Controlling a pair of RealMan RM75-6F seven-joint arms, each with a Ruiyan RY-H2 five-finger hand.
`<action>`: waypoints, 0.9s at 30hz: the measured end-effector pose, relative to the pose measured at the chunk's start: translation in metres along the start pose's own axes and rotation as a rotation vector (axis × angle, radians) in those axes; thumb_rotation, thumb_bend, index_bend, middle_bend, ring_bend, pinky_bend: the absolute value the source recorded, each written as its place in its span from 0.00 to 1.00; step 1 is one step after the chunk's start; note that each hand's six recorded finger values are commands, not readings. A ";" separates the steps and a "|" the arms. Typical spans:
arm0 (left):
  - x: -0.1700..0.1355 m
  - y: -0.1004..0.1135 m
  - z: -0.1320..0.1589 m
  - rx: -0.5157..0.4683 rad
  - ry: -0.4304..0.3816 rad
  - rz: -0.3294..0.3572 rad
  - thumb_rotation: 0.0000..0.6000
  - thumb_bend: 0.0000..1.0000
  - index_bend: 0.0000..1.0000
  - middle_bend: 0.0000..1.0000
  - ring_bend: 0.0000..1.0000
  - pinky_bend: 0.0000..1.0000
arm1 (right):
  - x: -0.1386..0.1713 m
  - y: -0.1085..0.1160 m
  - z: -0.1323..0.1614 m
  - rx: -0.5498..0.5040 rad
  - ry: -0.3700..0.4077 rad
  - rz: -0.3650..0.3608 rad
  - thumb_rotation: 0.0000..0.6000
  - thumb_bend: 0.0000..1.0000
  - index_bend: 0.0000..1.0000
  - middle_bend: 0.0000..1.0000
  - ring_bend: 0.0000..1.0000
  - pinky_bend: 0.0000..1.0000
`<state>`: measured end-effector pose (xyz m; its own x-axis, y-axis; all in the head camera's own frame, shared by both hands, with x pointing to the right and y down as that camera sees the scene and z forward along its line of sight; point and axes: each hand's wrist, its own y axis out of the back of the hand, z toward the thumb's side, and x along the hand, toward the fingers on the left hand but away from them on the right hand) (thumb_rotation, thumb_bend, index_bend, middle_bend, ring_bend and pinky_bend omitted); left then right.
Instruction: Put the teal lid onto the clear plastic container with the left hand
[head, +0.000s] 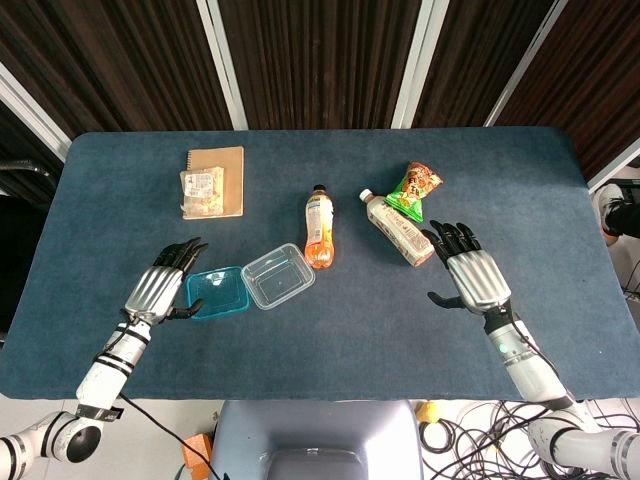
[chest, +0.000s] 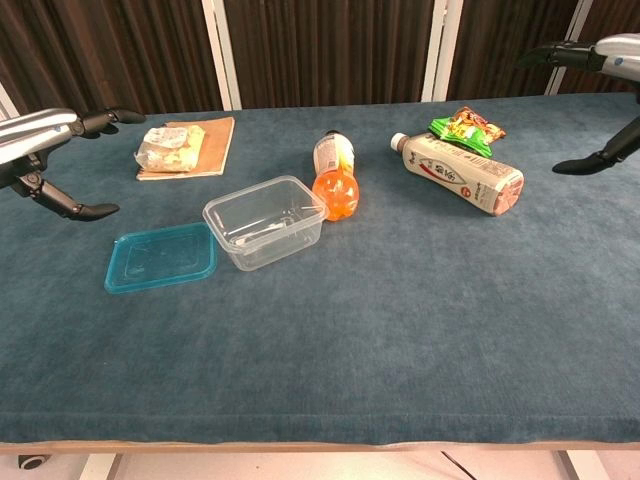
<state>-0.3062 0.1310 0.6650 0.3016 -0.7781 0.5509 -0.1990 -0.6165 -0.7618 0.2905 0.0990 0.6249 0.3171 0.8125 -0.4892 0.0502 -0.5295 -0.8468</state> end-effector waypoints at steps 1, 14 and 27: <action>0.000 0.000 0.001 0.000 -0.002 0.001 1.00 0.28 0.00 0.00 0.07 0.09 | 0.001 0.000 -0.002 0.001 -0.005 0.004 1.00 0.13 0.00 0.00 0.00 0.00; -0.011 -0.012 -0.009 0.060 0.082 -0.078 1.00 0.22 0.00 0.00 0.01 0.08 | 0.032 0.002 -0.007 0.031 -0.004 0.037 1.00 0.13 0.00 0.00 0.00 0.00; 0.013 -0.056 -0.024 0.082 0.226 -0.290 0.82 0.19 0.00 0.00 0.00 0.06 | 0.049 0.002 -0.014 0.056 -0.002 0.108 1.00 0.13 0.00 0.00 0.00 0.00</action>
<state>-0.3139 0.1523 0.7230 0.1196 -0.5851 0.8021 -0.0575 -0.8106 -0.5827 0.3197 0.1341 0.6027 0.3157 0.7523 -0.5782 -0.0372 -0.5991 -0.7998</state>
